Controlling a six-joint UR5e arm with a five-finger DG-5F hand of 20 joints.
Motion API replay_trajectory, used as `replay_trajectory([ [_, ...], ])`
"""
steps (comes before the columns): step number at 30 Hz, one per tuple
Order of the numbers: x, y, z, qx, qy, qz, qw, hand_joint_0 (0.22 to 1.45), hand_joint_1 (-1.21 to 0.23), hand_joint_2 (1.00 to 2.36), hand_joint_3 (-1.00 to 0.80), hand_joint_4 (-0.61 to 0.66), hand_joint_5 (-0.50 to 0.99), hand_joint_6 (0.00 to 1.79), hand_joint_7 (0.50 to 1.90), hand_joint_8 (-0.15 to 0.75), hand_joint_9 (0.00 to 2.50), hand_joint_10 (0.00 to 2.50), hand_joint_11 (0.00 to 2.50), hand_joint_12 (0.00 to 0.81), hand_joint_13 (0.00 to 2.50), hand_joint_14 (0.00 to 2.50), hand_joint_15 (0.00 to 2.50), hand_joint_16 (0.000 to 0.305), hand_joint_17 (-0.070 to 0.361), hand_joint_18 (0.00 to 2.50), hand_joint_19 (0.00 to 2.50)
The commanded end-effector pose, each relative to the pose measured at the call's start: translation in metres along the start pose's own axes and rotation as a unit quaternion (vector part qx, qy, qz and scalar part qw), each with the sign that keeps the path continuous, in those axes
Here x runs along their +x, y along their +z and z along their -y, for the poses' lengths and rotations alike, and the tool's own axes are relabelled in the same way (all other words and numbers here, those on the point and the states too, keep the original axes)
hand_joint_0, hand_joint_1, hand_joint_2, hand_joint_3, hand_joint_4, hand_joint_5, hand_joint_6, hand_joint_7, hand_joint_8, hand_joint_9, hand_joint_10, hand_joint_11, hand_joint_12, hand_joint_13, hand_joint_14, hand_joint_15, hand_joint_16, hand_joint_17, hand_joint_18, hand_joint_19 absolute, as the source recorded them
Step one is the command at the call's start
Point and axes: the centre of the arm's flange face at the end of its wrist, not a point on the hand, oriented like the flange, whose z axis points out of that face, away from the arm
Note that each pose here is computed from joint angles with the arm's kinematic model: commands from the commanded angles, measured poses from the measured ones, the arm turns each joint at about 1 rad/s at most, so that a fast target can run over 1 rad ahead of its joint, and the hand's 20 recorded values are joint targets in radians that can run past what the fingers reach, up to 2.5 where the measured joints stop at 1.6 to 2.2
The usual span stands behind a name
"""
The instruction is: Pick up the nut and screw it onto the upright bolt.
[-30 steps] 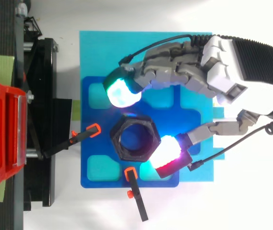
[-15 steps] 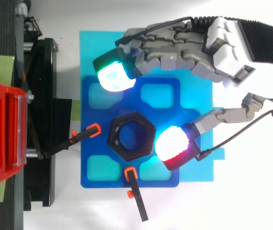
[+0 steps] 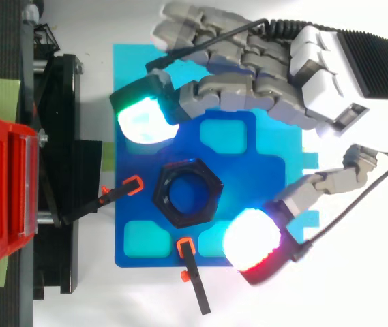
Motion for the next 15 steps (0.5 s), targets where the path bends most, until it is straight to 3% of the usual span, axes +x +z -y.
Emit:
replay_trajectory([
  [1,0.001,0.001,-0.004,-0.003,-0.001,0.001,1.0000,0.26,-0.32,1.00,-0.50,0.20,-0.27,0.50,0.50,0.282,0.00,0.00,0.00,0.447,0.00,0.00,0.00,0.075,0.168,0.00,0.00],
  [6,0.008,0.001,-0.011,-0.005,-0.004,-0.004,1.0000,0.28,-0.08,1.00,-0.50,0.22,-0.24,0.50,0.50,0.277,0.00,0.00,0.00,0.436,0.00,0.00,0.00,0.075,0.169,0.00,0.00],
  [15,0.015,-0.004,-0.013,0.002,-0.023,-0.024,0.9994,0.33,0.06,1.00,-0.50,0.22,-0.19,0.50,0.52,0.247,0.15,0.00,0.00,0.403,0.00,0.00,0.00,0.068,0.152,0.00,0.00],
])
